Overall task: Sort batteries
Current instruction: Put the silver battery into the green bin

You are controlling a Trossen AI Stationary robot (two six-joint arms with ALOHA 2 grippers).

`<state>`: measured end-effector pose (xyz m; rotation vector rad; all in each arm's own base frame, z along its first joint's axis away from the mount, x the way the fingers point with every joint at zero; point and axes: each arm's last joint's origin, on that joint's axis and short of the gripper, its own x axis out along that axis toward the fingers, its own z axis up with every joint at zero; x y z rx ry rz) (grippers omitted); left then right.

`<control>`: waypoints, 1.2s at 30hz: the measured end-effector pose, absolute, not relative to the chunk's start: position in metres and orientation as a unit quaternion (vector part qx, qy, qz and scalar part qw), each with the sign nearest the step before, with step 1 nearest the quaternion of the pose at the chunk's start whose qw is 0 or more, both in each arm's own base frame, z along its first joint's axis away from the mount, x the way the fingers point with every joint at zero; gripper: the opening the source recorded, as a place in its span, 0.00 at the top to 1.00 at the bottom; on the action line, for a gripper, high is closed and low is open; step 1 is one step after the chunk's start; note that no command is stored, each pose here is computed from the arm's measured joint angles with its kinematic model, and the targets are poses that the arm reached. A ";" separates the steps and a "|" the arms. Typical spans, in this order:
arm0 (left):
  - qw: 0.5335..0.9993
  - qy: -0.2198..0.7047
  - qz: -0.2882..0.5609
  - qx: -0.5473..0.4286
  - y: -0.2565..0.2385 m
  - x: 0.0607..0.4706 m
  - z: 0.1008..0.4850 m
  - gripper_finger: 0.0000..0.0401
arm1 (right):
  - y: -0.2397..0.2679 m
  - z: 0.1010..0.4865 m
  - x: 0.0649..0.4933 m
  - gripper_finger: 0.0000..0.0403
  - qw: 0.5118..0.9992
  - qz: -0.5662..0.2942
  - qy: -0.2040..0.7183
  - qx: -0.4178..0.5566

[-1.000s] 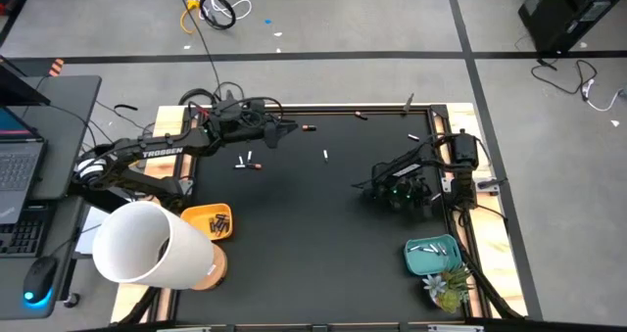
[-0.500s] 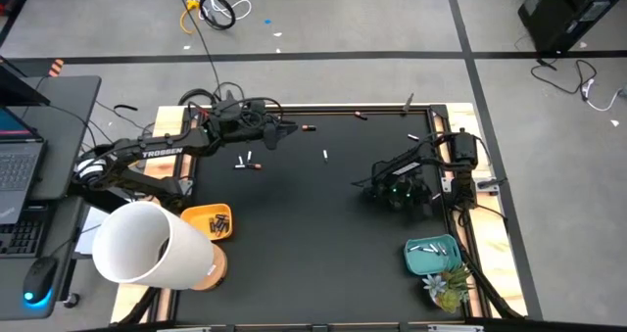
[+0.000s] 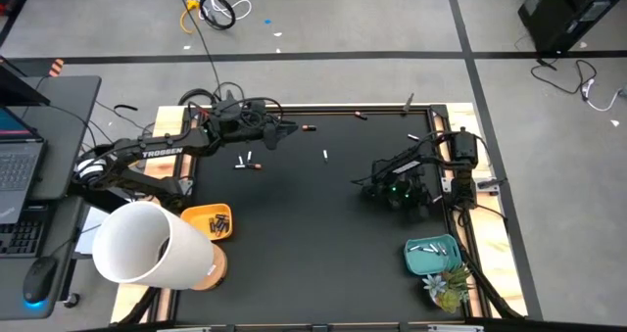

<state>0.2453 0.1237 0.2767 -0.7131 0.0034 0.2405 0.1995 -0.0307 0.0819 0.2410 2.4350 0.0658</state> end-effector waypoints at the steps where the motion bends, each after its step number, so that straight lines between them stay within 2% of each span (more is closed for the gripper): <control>1: 0.930 0.001 0.117 -0.348 0.124 0.245 0.277 0.60 | -0.032 0.084 0.202 0.92 0.352 0.015 0.932 0.089; 5: 0.930 0.001 0.117 -0.348 0.124 0.245 0.277 0.60 | -0.037 0.096 0.210 0.86 0.398 -0.022 0.913 0.092; 12: 0.930 0.001 0.117 -0.347 0.124 0.245 0.277 0.60 | -0.044 0.137 0.236 0.74 0.552 -0.087 0.823 0.105; 16: 0.931 0.001 0.117 -0.347 0.124 0.245 0.277 0.60 | -0.047 0.158 0.238 0.69 0.591 -0.098 0.794 0.100; 23: 0.933 -0.008 0.109 -0.344 0.123 0.245 0.279 0.60 | -0.048 0.158 0.222 0.59 0.515 -0.052 0.853 0.060; 31: 0.933 -0.010 0.104 -0.344 0.123 0.246 0.280 0.60 | -0.045 0.131 0.209 0.38 0.398 -0.013 0.916 0.050; 36: 0.933 -0.007 0.096 -0.346 0.123 0.246 0.280 0.60 | -0.043 0.111 0.201 0.32 0.340 -0.016 0.937 0.073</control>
